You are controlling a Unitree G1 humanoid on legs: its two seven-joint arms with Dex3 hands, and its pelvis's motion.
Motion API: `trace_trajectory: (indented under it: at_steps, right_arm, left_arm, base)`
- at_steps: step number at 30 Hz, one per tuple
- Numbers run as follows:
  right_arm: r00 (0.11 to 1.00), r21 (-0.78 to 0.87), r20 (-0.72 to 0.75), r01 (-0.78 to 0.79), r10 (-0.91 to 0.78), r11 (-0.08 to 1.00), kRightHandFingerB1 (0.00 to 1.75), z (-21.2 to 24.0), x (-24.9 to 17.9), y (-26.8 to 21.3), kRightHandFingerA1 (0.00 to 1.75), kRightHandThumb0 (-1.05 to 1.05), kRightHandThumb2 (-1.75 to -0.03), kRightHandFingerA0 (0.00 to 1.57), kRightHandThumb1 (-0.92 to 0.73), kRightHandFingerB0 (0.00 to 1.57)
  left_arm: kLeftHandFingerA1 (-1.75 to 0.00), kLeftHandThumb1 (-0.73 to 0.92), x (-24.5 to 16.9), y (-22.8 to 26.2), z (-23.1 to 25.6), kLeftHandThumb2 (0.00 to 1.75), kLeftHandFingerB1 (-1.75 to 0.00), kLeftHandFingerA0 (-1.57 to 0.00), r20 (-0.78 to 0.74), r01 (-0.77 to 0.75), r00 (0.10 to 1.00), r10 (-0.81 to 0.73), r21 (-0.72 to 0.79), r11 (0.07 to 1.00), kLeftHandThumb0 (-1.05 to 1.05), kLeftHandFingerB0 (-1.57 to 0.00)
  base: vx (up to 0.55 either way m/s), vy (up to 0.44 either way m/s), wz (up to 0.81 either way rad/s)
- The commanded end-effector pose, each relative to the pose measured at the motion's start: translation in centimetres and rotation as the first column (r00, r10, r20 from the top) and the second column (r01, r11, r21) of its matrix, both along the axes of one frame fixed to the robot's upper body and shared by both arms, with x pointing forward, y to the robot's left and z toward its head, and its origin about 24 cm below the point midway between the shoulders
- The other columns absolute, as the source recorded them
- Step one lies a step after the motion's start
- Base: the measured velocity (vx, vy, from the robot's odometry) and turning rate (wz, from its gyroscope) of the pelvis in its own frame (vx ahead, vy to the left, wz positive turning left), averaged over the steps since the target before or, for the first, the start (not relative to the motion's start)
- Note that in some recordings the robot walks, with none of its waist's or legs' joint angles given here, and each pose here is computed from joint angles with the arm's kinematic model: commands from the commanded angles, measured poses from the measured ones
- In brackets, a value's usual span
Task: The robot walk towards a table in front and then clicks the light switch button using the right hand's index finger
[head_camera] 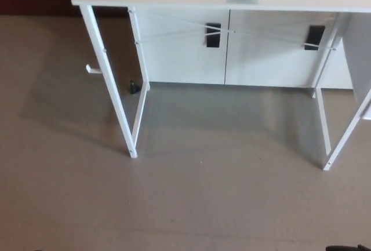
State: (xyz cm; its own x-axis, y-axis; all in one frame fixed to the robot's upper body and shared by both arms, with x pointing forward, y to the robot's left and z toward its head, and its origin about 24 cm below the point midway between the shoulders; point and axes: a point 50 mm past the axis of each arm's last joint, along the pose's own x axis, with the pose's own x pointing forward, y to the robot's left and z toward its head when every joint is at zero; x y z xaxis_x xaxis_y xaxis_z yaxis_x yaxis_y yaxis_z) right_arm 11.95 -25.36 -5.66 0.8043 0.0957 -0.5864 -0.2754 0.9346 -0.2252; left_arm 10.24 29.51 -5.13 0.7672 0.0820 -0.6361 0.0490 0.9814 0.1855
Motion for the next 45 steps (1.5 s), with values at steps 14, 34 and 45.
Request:
trace_trajectory:
  at_steps: [14,34,45]
  right_arm:
    - [1.000,-0.011,-0.010,-0.012,0.012,1.000,0.57,-0.06,0.02,-0.09,0.70,-0.13,-0.92,0.50,-0.49,0.26]
    - [0.999,-0.045,-0.015,-0.044,0.044,0.998,0.49,-0.17,0.27,-0.09,0.68,-0.11,-0.59,0.56,-0.69,0.34]
    - [0.996,-0.076,-0.016,-0.085,0.084,0.994,0.51,-0.20,0.26,0.11,0.69,-0.14,-0.58,0.60,-0.69,0.37]
  left_arm:
    - [-0.40,0.65,0.15,0.56,0.33,0.58,-0.38,-0.37,-0.013,0.019,1.000,-0.019,0.011,1.000,-0.13,-0.40]
    - [-0.40,0.64,0.25,0.64,0.31,0.58,-0.39,-0.39,-0.008,0.027,1.000,-0.027,0.019,0.999,-0.13,-0.41]
    - [-0.40,0.64,0.39,0.77,0.42,0.58,-0.39,-0.38,-0.010,0.029,1.000,-0.029,0.017,0.999,-0.14,-0.41]
  base:
    - [0.36,0.084,-0.02]
    - [0.14,-0.087,0.07]
    - [0.16,0.058,0.06]
